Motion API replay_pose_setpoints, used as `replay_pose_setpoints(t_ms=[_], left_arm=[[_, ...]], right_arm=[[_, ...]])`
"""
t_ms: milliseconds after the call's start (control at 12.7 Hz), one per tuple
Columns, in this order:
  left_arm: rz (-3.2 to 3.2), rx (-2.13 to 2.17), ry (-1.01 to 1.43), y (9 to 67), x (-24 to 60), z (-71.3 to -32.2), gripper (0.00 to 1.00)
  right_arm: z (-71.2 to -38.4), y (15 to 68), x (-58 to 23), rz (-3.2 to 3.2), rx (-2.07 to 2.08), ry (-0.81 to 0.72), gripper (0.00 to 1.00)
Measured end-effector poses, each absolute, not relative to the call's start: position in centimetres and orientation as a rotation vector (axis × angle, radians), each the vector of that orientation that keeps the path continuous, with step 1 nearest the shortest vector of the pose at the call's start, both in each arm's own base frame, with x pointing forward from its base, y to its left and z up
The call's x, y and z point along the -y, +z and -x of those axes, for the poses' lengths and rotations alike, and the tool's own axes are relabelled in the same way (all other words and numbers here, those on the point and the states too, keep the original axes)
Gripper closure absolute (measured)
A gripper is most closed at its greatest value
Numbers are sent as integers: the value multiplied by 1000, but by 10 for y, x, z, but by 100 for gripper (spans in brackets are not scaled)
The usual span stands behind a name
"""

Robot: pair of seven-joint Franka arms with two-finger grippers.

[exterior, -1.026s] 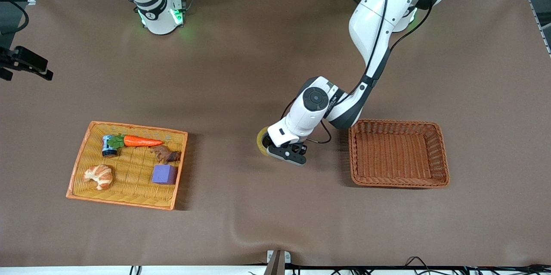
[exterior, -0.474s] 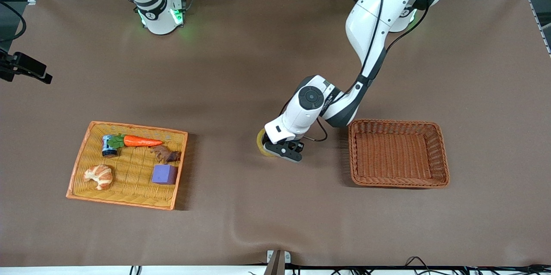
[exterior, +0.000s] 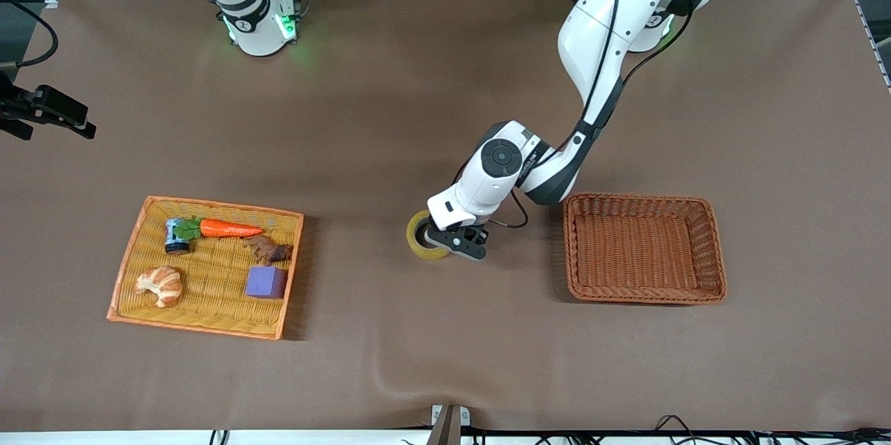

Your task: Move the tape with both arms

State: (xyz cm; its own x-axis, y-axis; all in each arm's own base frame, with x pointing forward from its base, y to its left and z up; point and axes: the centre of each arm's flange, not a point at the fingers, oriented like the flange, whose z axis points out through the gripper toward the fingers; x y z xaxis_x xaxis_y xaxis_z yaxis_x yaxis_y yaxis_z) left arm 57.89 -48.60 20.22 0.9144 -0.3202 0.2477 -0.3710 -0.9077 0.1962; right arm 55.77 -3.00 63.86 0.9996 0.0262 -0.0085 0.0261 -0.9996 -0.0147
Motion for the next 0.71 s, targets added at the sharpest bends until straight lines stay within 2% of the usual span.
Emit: replay_pose_setpoints(t_ms=[395,711], left_arm=[[-2866,496,276,219,472,-592,78],[-2962,347,201,347,369,-648,78]], right_arm=[[-557,637,23,3127,75,29,0],[-554,635,15,3127,97,69,0]])
